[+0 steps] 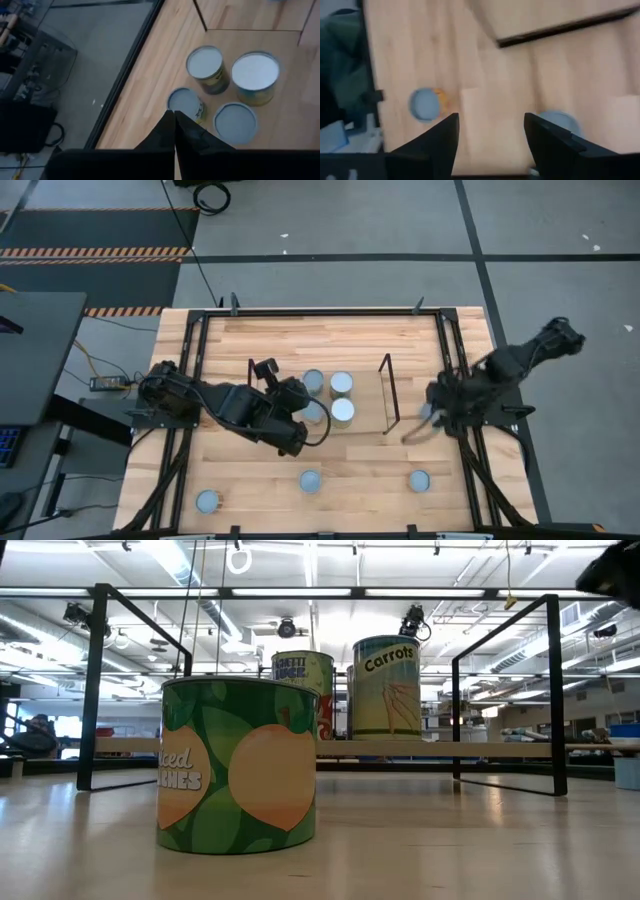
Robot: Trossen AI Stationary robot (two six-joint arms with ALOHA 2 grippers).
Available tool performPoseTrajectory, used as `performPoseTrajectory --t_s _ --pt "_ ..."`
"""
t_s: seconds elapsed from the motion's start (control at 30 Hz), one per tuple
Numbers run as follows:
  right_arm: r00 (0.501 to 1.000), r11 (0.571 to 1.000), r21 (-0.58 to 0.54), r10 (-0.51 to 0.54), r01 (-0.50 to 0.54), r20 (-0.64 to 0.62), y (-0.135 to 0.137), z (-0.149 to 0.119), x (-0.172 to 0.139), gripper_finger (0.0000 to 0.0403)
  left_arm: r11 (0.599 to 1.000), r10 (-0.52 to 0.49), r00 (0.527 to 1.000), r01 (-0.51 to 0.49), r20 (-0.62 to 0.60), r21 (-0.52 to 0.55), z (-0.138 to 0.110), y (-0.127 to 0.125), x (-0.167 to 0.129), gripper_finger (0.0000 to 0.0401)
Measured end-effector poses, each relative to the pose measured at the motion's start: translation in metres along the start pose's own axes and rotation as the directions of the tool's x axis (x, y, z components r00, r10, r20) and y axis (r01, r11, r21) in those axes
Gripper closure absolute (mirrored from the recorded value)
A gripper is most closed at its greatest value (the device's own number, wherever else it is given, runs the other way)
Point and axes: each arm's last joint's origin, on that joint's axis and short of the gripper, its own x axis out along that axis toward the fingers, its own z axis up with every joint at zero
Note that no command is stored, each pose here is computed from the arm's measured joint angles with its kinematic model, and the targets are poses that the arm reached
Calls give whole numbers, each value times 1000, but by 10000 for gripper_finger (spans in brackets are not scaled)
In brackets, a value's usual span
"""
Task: Pick and place cans onto a shelf
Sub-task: Put the canned pineapples on the shelf
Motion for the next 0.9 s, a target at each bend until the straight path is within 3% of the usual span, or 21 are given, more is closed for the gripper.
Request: performPoseTrajectory --t_s 0.13,0.43,0.57,0.8,0.9 --pt "1000 999 -54 -9 9 -6 36 -4 20 180 999 -35 999 35 -13 -18 -5 -2 18 398" --pt "989 978 -178 -122 105 -87 105 -25 95 167 953 -300 953 298 -33 -49 -19 -28 60 393" --pt "973 972 -202 -154 119 -170 118 -31 130 124 949 -312 948 308 -64 -71 -28 -35 63 378" --pt "941 951 -264 -227 159 -251 119 -29 166 22 941 -337 940 335 -56 -43 -33 -45 52 379" --pt "933 961 -235 -214 148 -290 117 -26 173 7 940 -341 939 339 -53 -36 -34 -47 49 383"
